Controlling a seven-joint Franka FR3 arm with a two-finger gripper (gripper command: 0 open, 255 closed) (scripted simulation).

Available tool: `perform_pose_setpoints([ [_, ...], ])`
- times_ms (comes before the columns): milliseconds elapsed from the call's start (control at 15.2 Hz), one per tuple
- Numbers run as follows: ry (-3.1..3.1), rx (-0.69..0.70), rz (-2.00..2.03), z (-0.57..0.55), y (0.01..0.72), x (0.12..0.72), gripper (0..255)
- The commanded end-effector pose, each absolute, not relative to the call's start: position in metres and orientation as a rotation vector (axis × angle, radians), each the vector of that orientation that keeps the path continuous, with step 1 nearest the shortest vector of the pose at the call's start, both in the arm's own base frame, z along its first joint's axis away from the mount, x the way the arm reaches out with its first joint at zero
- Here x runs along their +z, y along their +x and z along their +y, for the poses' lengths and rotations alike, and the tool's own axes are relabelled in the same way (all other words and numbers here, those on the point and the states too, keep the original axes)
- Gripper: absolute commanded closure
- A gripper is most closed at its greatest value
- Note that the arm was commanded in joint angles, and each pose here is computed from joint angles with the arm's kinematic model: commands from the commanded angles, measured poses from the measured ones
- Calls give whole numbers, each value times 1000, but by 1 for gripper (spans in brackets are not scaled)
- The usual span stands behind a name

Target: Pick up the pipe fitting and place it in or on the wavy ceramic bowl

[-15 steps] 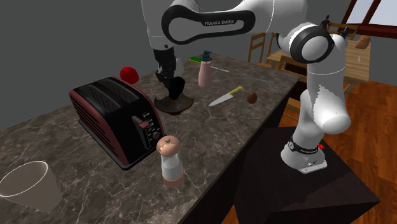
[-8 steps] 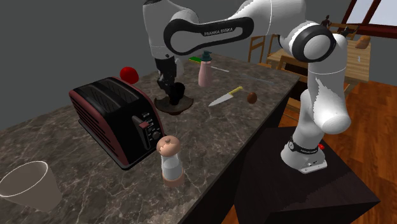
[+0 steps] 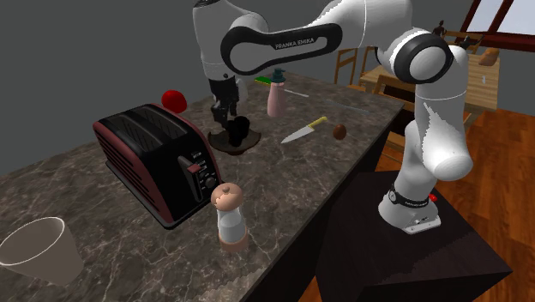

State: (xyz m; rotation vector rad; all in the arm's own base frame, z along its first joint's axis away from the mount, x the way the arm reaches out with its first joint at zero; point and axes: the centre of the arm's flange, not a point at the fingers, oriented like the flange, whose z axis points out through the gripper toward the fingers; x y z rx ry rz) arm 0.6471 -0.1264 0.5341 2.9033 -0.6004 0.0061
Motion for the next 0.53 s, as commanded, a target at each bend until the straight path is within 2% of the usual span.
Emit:
perform_pose_setpoints([
  [0,2903,7,-600,-126,647,534,0],
  [264,2903,7,-600,-126,647,534,0],
  [462,2903,7,-600,-120,648,573,0],
])
